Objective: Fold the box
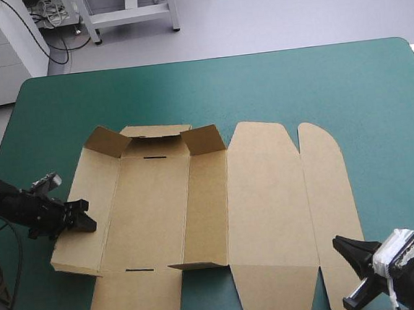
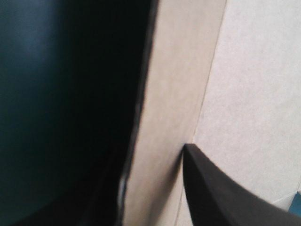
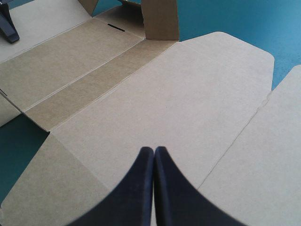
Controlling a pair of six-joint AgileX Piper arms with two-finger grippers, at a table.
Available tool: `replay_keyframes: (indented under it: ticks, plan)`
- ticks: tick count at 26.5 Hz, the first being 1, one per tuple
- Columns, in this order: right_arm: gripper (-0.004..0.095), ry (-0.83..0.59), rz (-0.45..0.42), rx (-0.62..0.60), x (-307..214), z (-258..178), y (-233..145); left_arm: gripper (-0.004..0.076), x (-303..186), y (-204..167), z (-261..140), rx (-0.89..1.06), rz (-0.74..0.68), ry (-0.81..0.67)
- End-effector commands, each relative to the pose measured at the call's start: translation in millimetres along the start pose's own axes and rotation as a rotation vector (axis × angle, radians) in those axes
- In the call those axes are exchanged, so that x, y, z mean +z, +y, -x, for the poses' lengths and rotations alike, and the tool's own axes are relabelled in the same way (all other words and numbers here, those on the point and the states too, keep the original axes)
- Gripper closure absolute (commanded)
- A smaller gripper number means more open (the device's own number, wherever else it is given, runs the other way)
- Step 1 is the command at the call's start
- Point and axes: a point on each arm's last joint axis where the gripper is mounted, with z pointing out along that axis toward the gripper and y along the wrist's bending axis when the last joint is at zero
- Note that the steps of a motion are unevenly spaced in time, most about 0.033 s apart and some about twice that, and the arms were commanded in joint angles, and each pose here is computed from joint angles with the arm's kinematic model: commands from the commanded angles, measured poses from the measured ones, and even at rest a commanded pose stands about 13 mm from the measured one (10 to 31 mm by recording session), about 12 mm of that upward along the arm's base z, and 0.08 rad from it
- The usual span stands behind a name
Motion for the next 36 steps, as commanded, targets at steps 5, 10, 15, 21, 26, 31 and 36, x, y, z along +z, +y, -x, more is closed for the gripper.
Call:
replay_keyframes:
  ticks: [5, 10, 15, 21, 26, 31, 36]
  plan:
    - [0.0929, -0.094, 0.001, -0.009, -3.0, 15.2, 0.3, 0.0645, -10.7, -14.3, -3.5, 0.041, -0.061, 0.013]
    - [0.093, -0.094, 0.001, -0.009, -3.0, 15.2, 0.3, 0.0731, -10.9, -16.9, -1.7, 0.057, -0.089, -0.008]
    - [0.093, -0.094, 0.001, -0.009, -3.0, 15.2, 0.3, 0.0731, -13.4, -20.6, 1.6, 0.061, -0.102, -0.03]
    - [0.093, -0.094, 0.001, -0.009, -3.0, 15.2, 0.3, 0.0731, -32.3, -45.7, 23.3, 0.258, -0.008, -0.064]
    - [0.093, -0.094, 0.001, -0.009, -3.0, 15.2, 0.3, 0.0731, -50.6, -103.2, 48.2, 0.529, 0.18, -0.069]
    - [0.093, -0.094, 0.001, -0.009, -3.0, 15.2, 0.3, 0.0731, -64.6, -167.8, 57.9, 0.83, 0.426, -0.089]
    - [0.093, -0.094, 0.001, -0.009, -3.0, 15.2, 0.3, 0.0731, -67.0, -222.9, 51.1, 1.089, 0.674, -0.1]
